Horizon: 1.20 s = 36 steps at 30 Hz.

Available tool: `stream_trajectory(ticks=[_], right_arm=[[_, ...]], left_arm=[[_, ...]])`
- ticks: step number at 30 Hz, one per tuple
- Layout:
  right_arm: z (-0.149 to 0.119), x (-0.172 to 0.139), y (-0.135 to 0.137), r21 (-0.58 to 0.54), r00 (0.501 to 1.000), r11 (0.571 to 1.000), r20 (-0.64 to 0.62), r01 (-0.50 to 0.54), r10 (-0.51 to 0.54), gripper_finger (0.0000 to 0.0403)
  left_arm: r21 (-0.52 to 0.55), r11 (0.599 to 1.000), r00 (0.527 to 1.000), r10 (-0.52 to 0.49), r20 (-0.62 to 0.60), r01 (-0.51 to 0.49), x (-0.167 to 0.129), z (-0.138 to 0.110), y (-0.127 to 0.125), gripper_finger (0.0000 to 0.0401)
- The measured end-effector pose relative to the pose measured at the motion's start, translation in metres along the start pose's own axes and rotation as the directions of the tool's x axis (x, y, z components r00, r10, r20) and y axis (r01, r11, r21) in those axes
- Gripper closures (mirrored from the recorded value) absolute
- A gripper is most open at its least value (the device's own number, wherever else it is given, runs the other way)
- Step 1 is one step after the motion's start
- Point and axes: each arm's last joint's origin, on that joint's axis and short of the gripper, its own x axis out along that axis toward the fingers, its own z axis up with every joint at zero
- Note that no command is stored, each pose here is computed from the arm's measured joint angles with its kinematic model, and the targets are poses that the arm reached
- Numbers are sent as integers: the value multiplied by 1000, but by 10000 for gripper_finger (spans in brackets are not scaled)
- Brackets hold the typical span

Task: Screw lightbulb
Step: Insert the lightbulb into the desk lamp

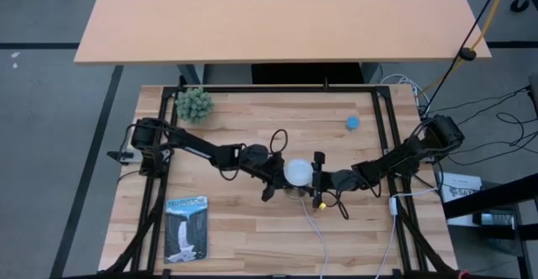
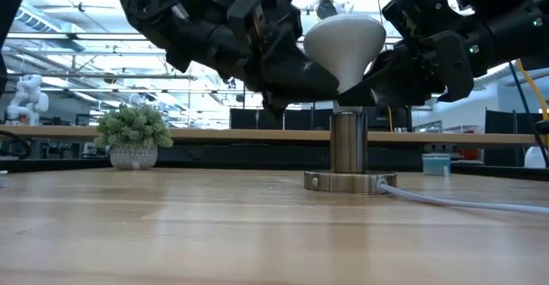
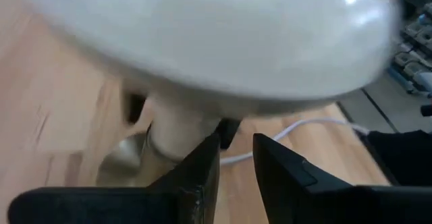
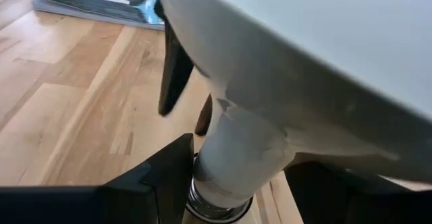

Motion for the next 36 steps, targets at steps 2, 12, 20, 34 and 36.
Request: stream_trajectory(ticks=[2, 12, 20, 34, 36], right_arm=[[0, 0, 0, 0, 1000, 1000, 1, -1, 1, 191], [-1, 0, 1, 23, 1000, 1000, -5, -11, 12, 191], [0, 0, 1, 100, 1000, 995, 0, -9, 9, 191], [2, 0, 0, 234, 1000, 972, 14, 4, -8, 191], [2, 0, 0, 242, 1000, 970, 13, 21, -25, 191]], left_arm=[[-15, 1000, 999, 20, -25, -21, -2, -2, 6, 305], [-79, 996, 999, 27, -47, -30, -9, 0, 25, 305], [-84, 991, 991, -110, -76, 104, -4, -4, 7, 305], [-75, 991, 992, -112, -53, 108, -3, -1, 6, 305], [-70, 991, 993, -112, -39, 109, -4, 0, 6, 305]])
